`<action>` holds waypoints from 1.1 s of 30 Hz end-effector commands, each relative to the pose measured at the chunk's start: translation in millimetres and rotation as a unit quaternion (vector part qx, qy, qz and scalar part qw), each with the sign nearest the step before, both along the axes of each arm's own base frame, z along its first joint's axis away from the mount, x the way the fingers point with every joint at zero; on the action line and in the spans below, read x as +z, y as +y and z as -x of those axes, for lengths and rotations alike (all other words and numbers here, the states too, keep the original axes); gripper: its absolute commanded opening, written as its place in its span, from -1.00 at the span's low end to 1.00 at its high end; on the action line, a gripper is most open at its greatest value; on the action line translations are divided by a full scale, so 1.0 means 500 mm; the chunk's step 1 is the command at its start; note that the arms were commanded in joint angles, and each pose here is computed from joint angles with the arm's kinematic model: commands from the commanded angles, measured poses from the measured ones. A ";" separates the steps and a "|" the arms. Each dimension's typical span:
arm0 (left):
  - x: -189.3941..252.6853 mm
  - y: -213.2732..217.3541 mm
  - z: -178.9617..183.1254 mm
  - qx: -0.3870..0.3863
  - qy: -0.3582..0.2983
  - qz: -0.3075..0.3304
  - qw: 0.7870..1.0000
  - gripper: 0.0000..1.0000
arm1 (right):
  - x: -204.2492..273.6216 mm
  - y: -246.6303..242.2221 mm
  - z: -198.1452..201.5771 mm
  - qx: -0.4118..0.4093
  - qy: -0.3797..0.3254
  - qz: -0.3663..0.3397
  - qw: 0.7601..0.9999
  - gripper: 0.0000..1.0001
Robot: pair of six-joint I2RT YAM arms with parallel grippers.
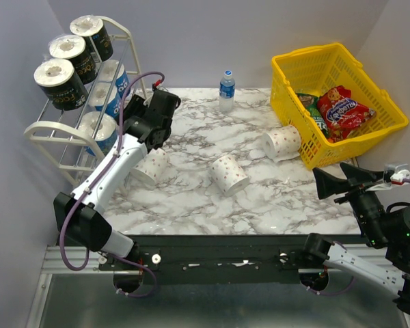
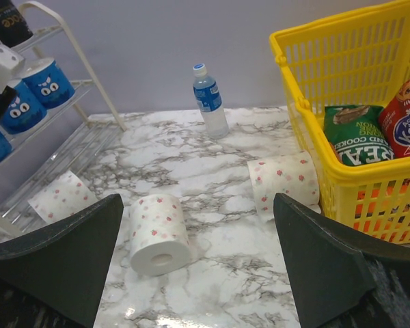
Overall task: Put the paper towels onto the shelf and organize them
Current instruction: Place the paper towel on the shelf.
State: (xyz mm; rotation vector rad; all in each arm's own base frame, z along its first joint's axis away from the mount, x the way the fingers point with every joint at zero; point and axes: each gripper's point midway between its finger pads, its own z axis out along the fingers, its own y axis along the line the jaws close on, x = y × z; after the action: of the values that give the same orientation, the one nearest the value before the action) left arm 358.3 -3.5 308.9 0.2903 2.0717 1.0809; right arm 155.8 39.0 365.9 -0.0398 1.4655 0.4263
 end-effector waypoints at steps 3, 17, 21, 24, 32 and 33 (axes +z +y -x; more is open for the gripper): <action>-0.064 -0.030 0.029 -0.042 0.050 0.011 0.998 0.03 | -0.011 -0.014 -0.001 -0.013 0.002 0.011 1.000 1.00; -0.119 0.059 0.050 0.054 0.060 -0.013 0.997 -0.16 | -0.001 -0.013 0.000 -0.010 -0.004 0.013 1.000 1.00; -0.105 0.078 0.041 0.072 0.047 -0.008 0.996 -0.16 | -0.008 -0.013 0.000 -0.011 -0.003 0.009 1.000 1.00; -0.102 0.091 0.040 0.089 0.046 -0.007 0.995 -0.16 | -0.015 -0.009 -0.002 -0.010 0.000 0.013 1.000 1.00; -0.119 0.119 0.058 0.116 0.053 -0.005 0.992 -0.17 | -0.008 -0.014 -0.002 -0.013 -0.003 0.014 1.000 1.00; -0.119 0.119 0.059 0.117 0.051 -0.003 0.992 -0.17 | -0.008 -0.014 -0.001 -0.013 -0.003 0.015 1.000 1.00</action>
State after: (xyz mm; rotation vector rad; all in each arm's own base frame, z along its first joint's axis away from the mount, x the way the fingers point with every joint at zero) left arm 337.0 43.7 249.5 0.1734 2.2333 1.1760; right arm 156.8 39.5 362.9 -0.0561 1.4687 0.4080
